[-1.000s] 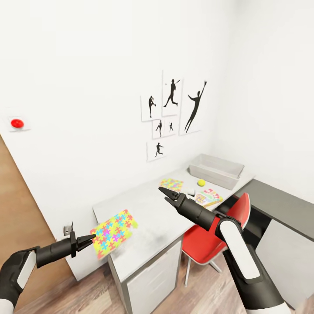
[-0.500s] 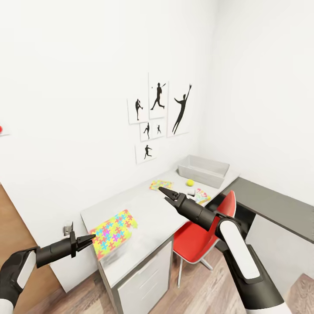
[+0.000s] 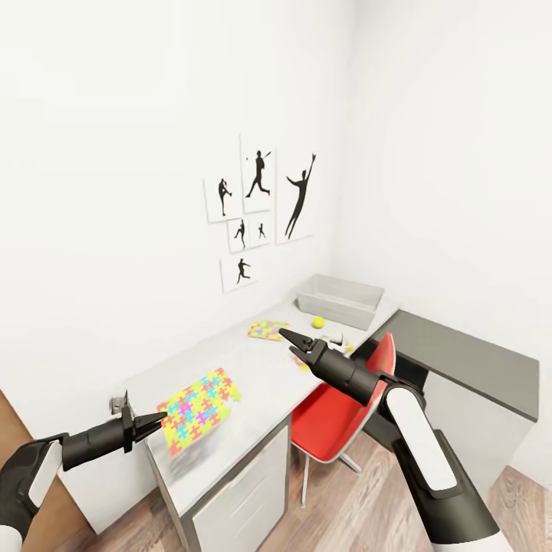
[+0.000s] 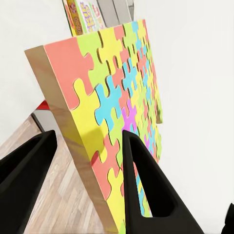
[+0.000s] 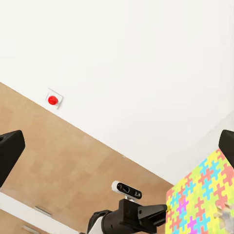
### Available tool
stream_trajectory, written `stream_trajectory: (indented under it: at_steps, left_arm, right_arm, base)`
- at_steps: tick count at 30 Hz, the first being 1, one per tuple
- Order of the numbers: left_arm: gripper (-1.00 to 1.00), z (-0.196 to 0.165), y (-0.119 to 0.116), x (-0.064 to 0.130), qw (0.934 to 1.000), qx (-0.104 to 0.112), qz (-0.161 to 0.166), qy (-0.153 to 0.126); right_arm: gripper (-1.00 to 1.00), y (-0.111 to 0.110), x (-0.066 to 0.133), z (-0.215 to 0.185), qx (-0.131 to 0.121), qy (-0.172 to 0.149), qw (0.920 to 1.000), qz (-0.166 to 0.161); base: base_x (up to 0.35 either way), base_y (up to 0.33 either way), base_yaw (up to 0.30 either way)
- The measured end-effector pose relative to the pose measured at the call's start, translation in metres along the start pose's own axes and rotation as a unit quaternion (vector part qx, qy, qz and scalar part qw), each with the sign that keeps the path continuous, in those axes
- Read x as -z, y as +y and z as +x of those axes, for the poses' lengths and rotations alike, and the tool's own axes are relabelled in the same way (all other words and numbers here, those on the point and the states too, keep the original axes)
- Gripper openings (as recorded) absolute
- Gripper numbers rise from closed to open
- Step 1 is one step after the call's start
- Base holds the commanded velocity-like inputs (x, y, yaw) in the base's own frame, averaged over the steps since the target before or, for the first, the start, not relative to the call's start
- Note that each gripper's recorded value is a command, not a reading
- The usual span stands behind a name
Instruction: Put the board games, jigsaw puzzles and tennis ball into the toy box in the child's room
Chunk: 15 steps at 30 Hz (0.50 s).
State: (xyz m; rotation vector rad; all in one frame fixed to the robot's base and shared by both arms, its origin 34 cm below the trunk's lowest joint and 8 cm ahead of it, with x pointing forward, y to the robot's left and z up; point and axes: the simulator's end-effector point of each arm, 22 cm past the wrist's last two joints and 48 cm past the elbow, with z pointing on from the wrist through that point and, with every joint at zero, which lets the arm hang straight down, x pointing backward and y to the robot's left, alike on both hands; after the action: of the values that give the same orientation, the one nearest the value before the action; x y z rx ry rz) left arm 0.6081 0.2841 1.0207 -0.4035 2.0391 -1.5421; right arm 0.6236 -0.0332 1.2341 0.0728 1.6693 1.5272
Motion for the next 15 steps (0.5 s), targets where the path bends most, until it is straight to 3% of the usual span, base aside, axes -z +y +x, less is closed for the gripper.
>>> stream_trajectory:
  at_steps: [15]
  left_arm:
    - [-1.00, -0.0015, -0.0061, 0.0016, 1.0000, -0.005, 0.003, -0.002]
  right_arm:
    - [1.00, -0.0007, 0.0001, 0.0010, -0.002, 0.001, 1.0000, 0.003]
  base:
    - [0.000, 0.000, -0.157]
